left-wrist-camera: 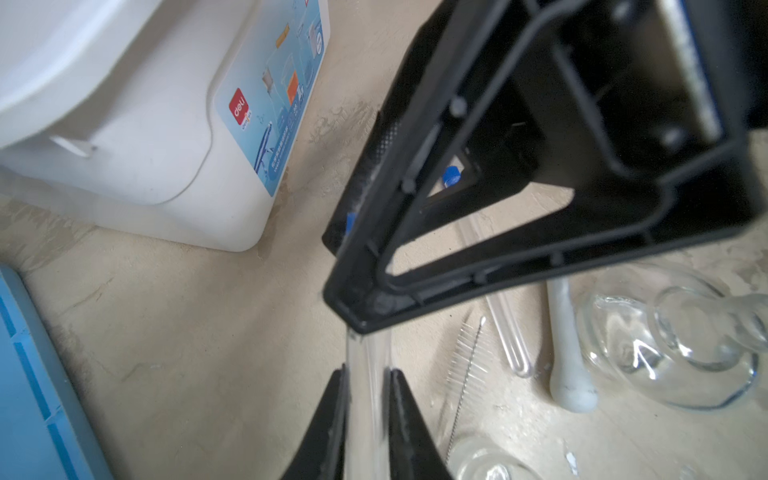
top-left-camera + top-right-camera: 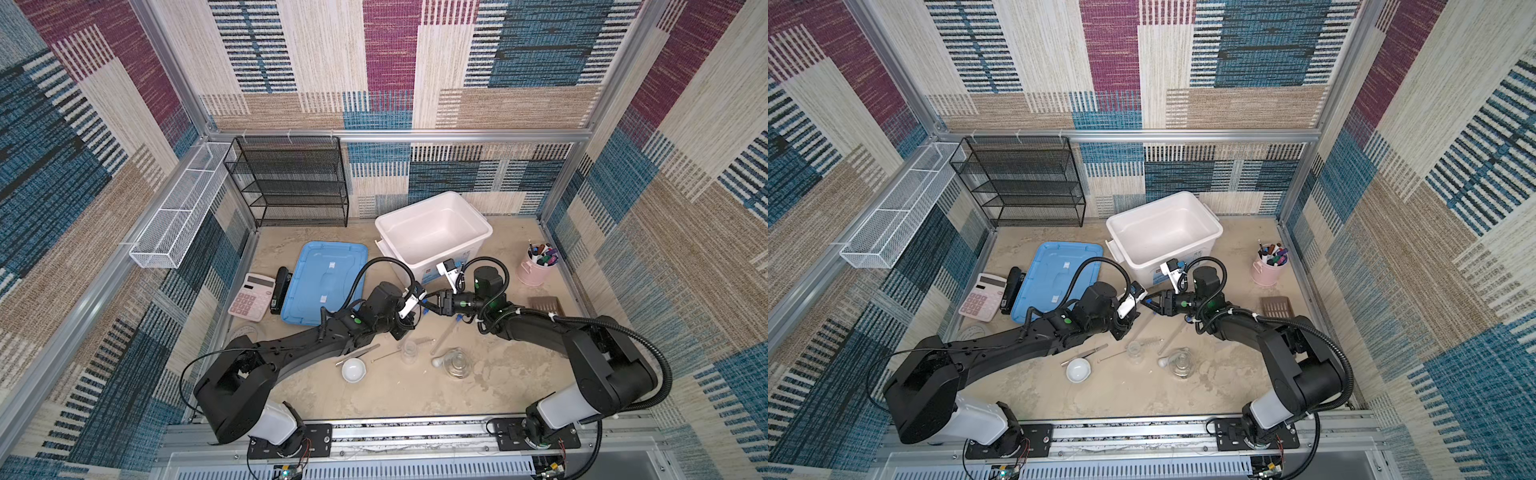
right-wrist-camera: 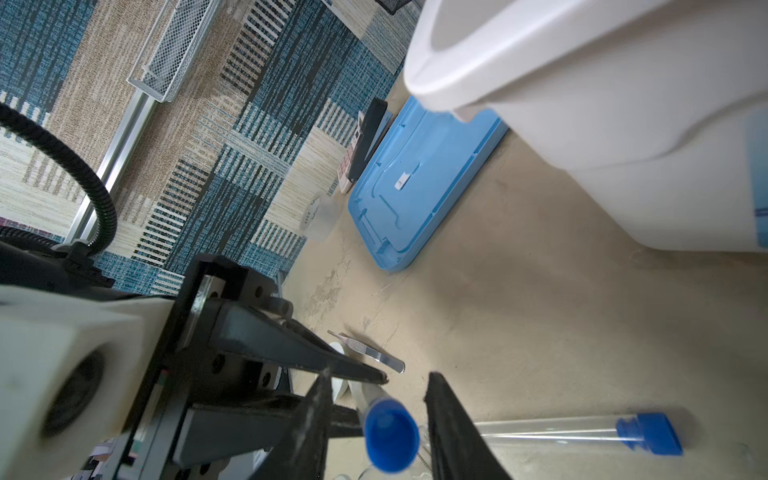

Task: Organize the chemistry lab equipment
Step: 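Grasp the tube's blue cap with the right gripper while the left opens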

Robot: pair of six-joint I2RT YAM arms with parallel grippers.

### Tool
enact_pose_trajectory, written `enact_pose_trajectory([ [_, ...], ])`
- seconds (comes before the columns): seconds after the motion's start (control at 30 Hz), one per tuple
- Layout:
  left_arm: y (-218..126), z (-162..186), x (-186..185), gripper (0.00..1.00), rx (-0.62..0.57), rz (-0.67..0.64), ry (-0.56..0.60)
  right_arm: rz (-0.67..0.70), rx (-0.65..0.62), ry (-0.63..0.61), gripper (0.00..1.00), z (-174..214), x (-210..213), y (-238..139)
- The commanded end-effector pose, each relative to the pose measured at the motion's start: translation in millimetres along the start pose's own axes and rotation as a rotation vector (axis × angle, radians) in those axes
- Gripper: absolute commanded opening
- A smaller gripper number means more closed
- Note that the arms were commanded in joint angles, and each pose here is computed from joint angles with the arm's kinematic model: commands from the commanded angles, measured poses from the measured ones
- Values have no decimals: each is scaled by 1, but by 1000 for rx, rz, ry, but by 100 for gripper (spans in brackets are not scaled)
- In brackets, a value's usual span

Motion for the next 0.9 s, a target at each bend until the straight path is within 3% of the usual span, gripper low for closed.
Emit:
enact_pose_trajectory([
  [0.0, 1, -8, 2, 19, -28, -20, 33, -17, -8, -10, 37, -3, 5, 0],
  [0.87, 6, -8, 3, 21, -16, -37, 28, 61, -24, -4, 18, 0, 1, -4],
])
Point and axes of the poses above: each gripper's point midway between its finger pads, its own y axis out along the fingers, its own x axis along the line the jaws close on, z = x × y, the point moved 10 cm from there along -y, back along the fingers, and after that the axes turned 7 degrees about y, right-handed, at the moved point
